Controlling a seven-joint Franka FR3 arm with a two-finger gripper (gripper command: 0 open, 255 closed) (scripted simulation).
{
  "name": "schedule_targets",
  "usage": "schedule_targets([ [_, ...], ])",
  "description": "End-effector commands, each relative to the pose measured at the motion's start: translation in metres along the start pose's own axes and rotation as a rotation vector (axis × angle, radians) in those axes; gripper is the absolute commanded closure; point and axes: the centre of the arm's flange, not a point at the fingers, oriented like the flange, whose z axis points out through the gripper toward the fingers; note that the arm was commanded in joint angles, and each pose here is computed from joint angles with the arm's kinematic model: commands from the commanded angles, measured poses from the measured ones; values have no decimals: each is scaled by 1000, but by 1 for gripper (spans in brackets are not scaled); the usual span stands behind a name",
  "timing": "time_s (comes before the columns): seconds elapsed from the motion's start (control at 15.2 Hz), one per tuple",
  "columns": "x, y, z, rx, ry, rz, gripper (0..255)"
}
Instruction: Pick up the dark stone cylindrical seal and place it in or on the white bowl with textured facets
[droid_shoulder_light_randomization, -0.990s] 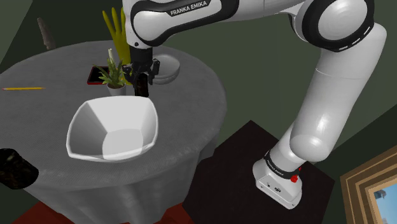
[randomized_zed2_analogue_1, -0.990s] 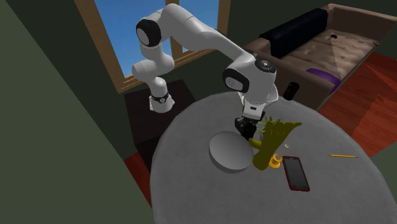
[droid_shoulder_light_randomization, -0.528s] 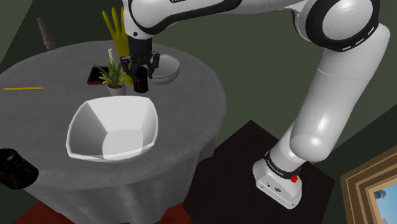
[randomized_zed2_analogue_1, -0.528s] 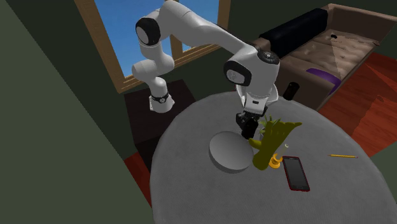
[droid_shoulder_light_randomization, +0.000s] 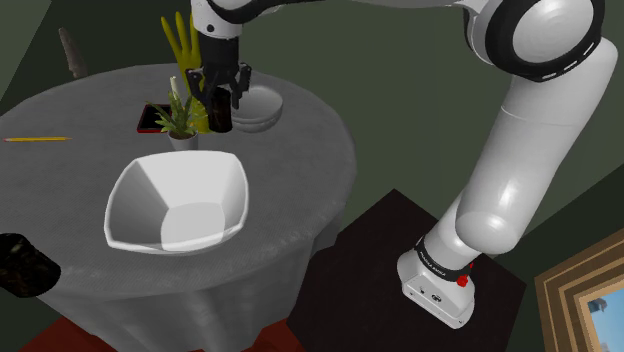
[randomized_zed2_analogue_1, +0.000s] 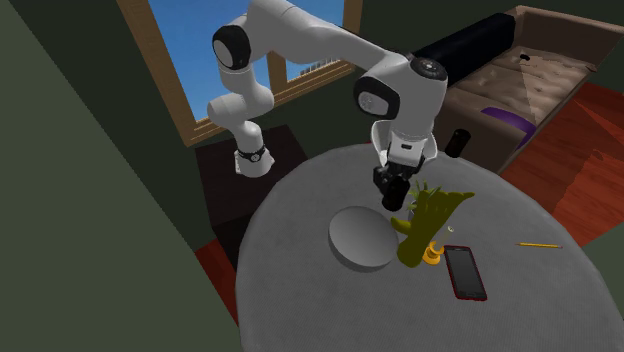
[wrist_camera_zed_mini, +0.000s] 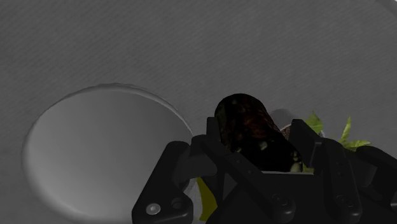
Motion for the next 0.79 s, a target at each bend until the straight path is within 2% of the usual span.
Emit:
schedule_targets([
  [0.0, 0, -1, -12, 0, 0, 0, 255],
  [0.73, 1, -3, -70, 0, 0, 0, 255],
])
